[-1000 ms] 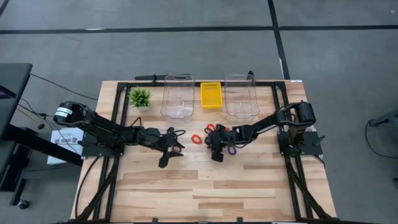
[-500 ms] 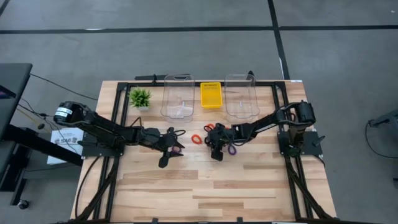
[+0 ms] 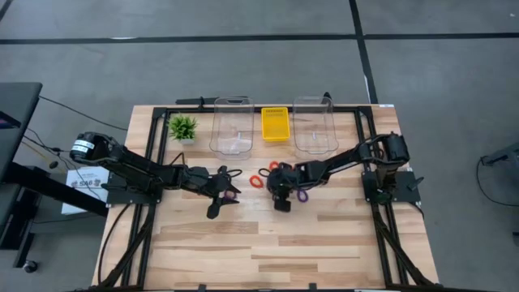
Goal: Sort spring keychains
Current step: Put the middle black spring keychain into the yellow bin
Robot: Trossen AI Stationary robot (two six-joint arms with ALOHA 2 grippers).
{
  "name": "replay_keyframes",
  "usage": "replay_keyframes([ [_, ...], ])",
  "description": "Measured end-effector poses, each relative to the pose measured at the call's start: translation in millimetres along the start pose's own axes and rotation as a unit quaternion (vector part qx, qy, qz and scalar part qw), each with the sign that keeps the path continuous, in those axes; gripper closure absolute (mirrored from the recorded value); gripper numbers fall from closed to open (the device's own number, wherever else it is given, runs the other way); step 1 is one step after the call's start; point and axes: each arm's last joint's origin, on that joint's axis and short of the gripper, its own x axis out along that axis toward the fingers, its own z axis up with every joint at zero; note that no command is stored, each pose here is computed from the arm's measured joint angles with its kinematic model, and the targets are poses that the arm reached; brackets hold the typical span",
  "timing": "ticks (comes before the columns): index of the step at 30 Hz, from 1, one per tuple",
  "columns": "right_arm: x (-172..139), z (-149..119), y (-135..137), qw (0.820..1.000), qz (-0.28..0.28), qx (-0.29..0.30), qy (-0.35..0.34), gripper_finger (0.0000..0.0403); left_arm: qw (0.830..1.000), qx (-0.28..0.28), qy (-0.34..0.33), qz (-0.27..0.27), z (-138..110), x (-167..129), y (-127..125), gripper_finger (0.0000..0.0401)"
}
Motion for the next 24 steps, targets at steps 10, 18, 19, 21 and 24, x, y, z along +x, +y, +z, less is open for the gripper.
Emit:
replay_keyframes([
  [10,-8,8,15,0.999,0.008,-0.019,0.041,0.0381,1.0,0.0,0.0,0.0,0,0,0,0.0229],
  [18,-14,16,24,0.997,-0.043,-0.043,0.044,0.0382,1.0,0.0,0.0,0.0,0,0,0,0.0229],
  [19,-15,17,25,0.997,-0.047,-0.045,0.043,0.0383,1.0,0.0,0.0,0.0,0,0,0,0.0229],
  [21,-16,18,26,0.996,-0.054,-0.051,0.04,0.0382,1.0,0.0,0.0,0.0,0,0,0,0.0229],
  [24,-17,20,26,0.996,-0.057,-0.051,0.041,0.0377,1.0,-0.001,0.0,0.0,0,0,0,0.0229],
])
